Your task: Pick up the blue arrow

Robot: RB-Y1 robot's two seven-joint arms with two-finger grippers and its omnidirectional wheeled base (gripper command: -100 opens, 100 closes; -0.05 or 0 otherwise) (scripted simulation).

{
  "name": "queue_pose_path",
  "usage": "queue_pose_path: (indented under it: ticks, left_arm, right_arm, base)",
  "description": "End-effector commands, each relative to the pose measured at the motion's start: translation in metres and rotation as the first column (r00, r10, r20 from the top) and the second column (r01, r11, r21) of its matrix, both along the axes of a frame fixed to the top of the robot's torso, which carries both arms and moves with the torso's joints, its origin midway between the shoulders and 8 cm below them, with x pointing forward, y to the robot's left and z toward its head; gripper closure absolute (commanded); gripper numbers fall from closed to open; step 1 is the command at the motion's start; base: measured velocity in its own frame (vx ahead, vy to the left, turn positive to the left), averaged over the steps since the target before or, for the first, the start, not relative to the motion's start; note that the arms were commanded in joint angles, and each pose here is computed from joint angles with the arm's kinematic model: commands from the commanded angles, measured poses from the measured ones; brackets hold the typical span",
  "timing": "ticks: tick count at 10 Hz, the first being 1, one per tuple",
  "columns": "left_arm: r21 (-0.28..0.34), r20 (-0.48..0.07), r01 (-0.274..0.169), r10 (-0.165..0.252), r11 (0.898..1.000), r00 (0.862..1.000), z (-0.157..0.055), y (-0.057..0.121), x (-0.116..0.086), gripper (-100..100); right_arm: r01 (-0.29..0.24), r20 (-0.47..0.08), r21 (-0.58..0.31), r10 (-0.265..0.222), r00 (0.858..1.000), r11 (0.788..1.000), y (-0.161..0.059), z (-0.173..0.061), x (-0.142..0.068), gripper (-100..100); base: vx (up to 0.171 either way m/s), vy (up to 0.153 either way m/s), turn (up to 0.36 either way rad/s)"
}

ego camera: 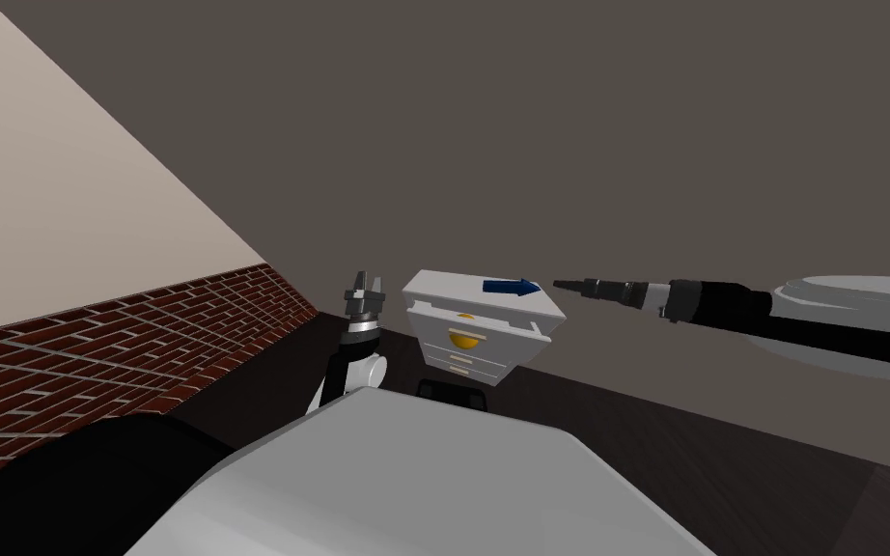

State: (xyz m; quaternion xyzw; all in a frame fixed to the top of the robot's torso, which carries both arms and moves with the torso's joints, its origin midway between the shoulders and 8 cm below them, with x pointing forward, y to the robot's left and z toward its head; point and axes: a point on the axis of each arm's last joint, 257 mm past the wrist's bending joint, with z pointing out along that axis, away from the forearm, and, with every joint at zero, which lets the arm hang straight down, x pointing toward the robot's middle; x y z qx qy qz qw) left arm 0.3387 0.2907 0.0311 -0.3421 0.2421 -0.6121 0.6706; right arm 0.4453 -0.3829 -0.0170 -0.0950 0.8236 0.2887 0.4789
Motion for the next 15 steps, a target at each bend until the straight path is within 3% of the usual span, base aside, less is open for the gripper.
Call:
queue_pose_path:
  ticks: [1, 8, 15]
  left_arm:
    - [0.000, 0.000, 0.000, 0.000, 1.000, 1.000, 0.000, 0.000, 0.000, 0]
    - [0.000, 0.000, 0.000, 0.000, 1.000, 1.000, 0.000, 0.000, 0.000, 0]
    - [0.000, 0.000, 0.000, 0.000, 1.000, 1.000, 0.000, 0.000, 0.000, 0]
  right_arm:
    - [-0.015, -0.016, -0.033, 0.015, 1.000, 0.999, 0.003, 0.003, 0.004, -100]
    - [-0.085, -0.086, -0.177, 0.071, 0.994, 0.980, 0.016, 0.012, 0.019, -100]
    - [-0.182, -0.172, -0.328, 0.130, 0.976, 0.927, 0.042, 0.016, 0.035, -100]
  base:
    - [0.025, -0.001, -0.041]
    - [0.013, -0.001, -0.017]
    - [0.023, -0.002, -0.019]
